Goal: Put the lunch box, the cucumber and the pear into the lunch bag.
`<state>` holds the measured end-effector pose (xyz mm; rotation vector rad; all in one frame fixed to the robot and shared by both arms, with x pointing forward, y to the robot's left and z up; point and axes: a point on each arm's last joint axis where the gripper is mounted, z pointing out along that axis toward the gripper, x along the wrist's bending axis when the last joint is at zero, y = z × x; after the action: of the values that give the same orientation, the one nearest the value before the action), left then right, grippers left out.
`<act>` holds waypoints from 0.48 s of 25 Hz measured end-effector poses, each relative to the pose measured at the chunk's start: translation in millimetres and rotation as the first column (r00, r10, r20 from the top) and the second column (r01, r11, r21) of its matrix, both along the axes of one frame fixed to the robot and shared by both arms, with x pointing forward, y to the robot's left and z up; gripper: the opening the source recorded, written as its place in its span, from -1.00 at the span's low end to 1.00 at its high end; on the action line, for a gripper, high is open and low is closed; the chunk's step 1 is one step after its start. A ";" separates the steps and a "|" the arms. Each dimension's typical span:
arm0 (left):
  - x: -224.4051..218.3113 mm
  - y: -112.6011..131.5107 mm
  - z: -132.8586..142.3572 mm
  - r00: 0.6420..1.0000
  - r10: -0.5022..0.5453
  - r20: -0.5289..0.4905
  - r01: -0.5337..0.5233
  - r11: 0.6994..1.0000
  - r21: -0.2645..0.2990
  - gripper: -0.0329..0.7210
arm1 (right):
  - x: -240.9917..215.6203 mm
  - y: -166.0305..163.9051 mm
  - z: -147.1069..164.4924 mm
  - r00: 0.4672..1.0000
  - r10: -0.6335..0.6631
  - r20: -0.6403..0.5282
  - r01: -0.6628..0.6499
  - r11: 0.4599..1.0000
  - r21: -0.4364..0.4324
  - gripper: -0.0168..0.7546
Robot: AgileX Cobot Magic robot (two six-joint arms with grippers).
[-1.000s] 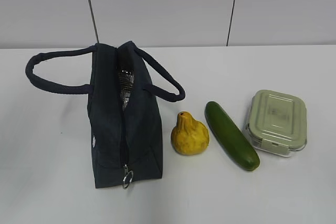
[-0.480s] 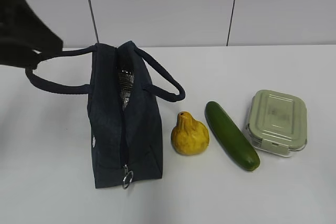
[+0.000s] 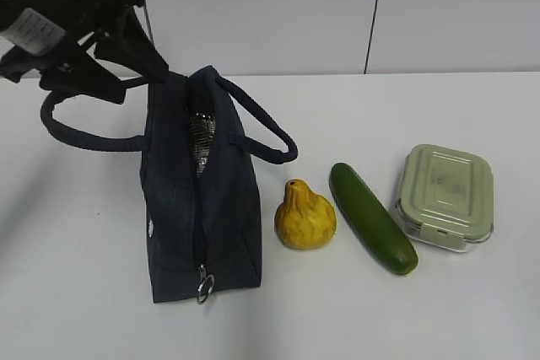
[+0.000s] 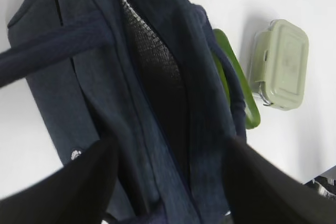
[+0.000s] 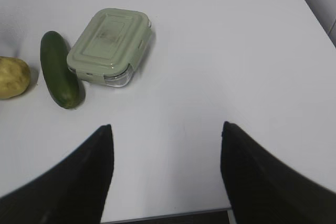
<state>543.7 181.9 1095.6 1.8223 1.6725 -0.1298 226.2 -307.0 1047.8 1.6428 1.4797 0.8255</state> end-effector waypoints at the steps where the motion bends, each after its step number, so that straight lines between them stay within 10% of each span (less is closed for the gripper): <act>1: 5.5 -1.4 -3.7 1.000 0.001 -0.008 -0.001 1.000 0.002 0.24 | 0.0 0.0 0.0 1.000 0.000 0.000 0.000 1.000 0.000 0.27; 12: 37.1 -8.3 -60.8 0.987 -0.009 -0.163 0.021 0.997 0.069 0.24 | 0.0 0.0 0.0 1.000 0.000 0.000 0.000 1.000 0.000 0.27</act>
<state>580.8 173.6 1034.8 1.9216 1.7956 -0.2340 226.2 -307.0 1047.8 1.6428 1.4797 0.8255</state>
